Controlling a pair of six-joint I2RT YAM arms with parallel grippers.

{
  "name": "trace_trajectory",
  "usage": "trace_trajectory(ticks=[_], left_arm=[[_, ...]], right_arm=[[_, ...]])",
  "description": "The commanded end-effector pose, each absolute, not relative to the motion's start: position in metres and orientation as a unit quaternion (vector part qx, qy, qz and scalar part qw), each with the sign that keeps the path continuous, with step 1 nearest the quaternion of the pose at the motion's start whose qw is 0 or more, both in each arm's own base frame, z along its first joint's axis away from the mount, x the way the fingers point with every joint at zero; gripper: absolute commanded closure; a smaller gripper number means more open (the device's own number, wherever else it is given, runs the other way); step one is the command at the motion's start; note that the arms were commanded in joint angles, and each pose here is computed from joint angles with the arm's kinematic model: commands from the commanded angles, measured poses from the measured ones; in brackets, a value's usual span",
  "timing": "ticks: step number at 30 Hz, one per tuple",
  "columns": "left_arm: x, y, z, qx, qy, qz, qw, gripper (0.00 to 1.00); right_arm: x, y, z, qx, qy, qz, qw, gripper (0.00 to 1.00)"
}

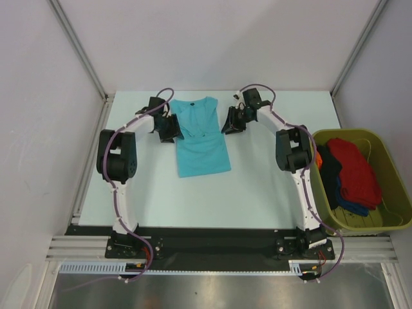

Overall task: Fold and stack the t-shirts
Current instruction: Fold the tshirt

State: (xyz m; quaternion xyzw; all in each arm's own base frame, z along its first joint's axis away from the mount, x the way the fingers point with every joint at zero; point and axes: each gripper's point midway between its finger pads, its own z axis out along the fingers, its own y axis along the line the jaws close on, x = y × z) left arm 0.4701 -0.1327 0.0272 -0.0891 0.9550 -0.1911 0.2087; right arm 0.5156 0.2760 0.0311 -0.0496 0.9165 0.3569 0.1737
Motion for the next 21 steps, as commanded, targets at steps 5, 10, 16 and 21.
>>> trace_trajectory(ticks=[5, 10, 16, 21], left_arm=[[0.445, -0.085, 0.12, -0.115, 0.938, -0.113, 0.306, 0.22], [0.393, -0.099, 0.147, -0.177, 0.906, -0.191, 0.335, 0.24], [0.309, -0.119, 0.106, -0.385, 0.807, -0.337, 0.294, 0.31], [0.292, -0.132, 0.085, -0.459, 0.762, -0.369, 0.269, 0.28]], right_arm=[[0.513, 0.222, 0.085, 0.024, 0.933, 0.294, 0.209, 0.51], [0.446, 0.209, 0.091, 0.099, 0.93, 0.308, 0.177, 0.46], [0.403, 0.23, 0.115, 0.186, 0.875, 0.365, 0.258, 0.42], [0.368, 0.263, 0.113, 0.235, 0.854, 0.385, 0.26, 0.35]])
